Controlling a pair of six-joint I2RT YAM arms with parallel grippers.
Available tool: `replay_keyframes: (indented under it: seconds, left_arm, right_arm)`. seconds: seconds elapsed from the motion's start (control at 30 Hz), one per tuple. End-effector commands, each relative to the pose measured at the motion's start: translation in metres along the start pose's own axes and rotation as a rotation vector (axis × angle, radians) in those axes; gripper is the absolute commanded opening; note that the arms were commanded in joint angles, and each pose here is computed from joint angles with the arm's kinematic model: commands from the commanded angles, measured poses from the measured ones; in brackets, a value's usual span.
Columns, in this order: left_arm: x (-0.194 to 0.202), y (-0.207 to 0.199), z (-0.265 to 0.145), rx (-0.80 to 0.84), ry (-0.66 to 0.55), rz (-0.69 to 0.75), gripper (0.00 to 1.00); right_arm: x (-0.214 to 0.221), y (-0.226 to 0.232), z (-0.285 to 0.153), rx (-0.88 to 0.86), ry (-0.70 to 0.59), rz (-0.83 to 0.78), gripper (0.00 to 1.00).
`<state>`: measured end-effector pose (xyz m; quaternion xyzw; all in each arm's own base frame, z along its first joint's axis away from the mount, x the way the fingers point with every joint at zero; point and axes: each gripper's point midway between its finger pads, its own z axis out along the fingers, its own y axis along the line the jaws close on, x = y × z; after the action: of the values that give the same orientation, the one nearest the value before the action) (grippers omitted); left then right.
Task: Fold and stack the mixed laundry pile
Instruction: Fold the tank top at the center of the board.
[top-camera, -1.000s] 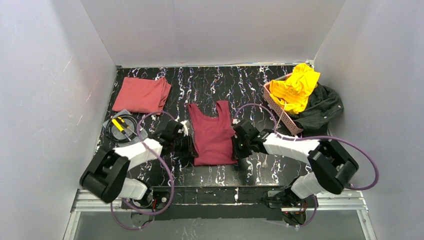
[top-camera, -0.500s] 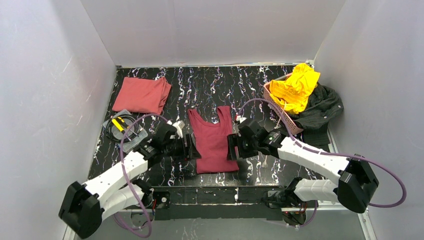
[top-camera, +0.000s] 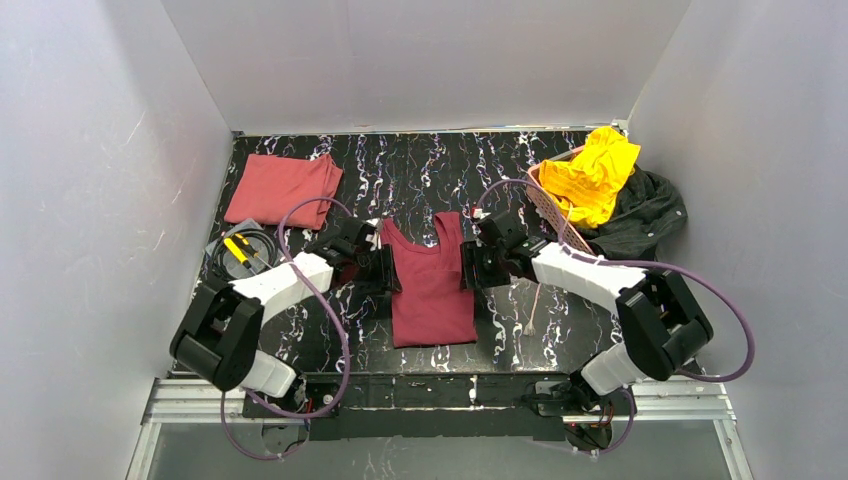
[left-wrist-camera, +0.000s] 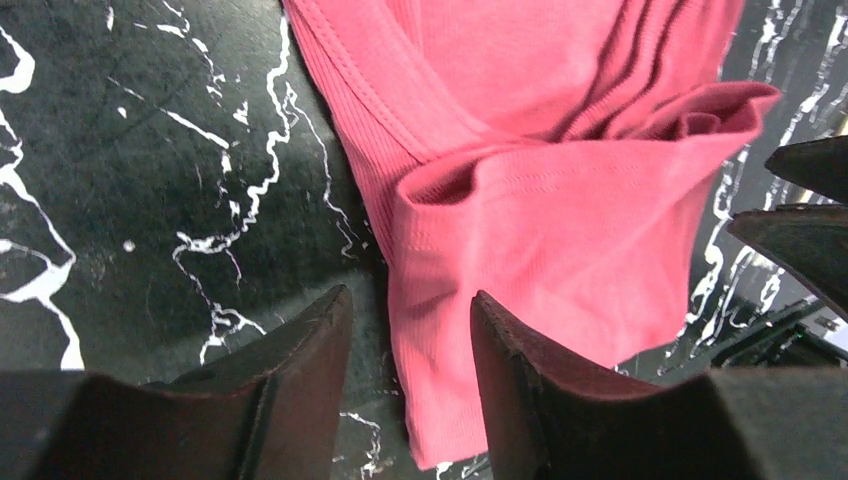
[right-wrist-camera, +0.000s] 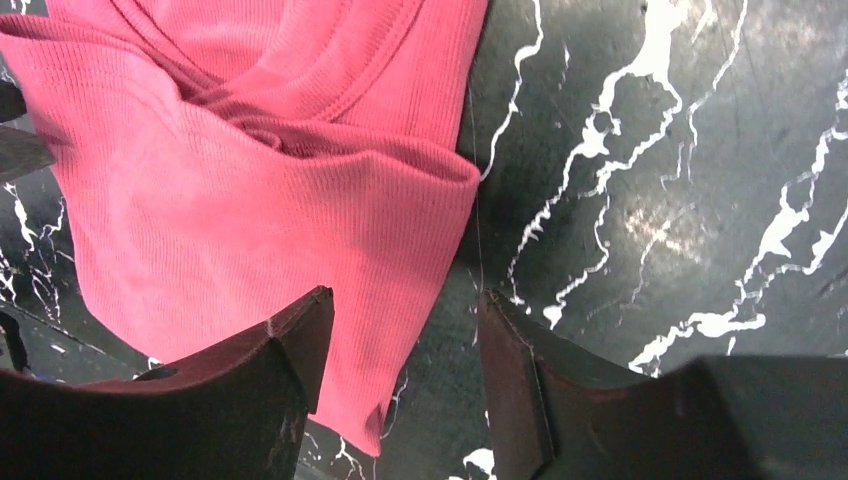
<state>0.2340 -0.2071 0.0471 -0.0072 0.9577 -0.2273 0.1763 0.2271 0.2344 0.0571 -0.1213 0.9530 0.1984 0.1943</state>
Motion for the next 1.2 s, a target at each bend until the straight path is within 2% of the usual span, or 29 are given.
replay_keyframes:
  seconds: [0.0,0.13,0.27,0.47,0.73,0.77,0.83,1.0,1.1,1.17]
  left_arm:
    - [-0.016,-0.003,0.008,0.02,-0.028,0.032,0.43]
    - [-0.017,0.004,0.018,0.003,-0.022,0.03,0.35]
    - [-0.016,0.011,0.023,-0.008,-0.026,0.029,0.2]
    - [-0.006,0.025,0.028,-0.028,-0.013,0.018,0.02]
    - [0.003,0.031,0.03,-0.033,0.001,-0.01,0.0]
    - [0.002,0.031,0.028,-0.036,0.006,-0.009,0.01]
    - [-0.006,0.026,0.02,-0.027,-0.002,0.001,0.1]
    - [-0.048,0.011,-0.013,0.01,-0.06,0.023,0.47]
    - [-0.075,0.01,-0.026,-0.01,-0.091,0.048,0.54]
    - [-0.091,0.015,-0.026,-0.031,-0.098,0.035,0.55]
  right_arm:
    - [-0.032,0.012,0.004,-0.061,-0.077,-0.064,0.61]
    - [-0.034,0.01,0.013,-0.069,-0.069,-0.088,0.55]
    - [-0.034,0.014,0.018,-0.094,-0.057,-0.122,0.48]
    - [-0.033,0.016,0.028,-0.12,-0.038,-0.165,0.44]
    - [-0.034,0.026,0.037,-0.185,-0.011,-0.196,0.41]
    - [-0.036,0.027,0.035,-0.18,-0.016,-0.196,0.42]
    - [-0.044,0.028,0.026,-0.165,-0.04,-0.202,0.47]
    - [-0.078,0.022,0.0,-0.094,-0.132,-0.209,0.65]
    - [-0.1,0.013,-0.009,-0.052,-0.173,-0.194,0.73]
    - [-0.115,0.006,-0.009,0.012,-0.201,-0.203,0.76]
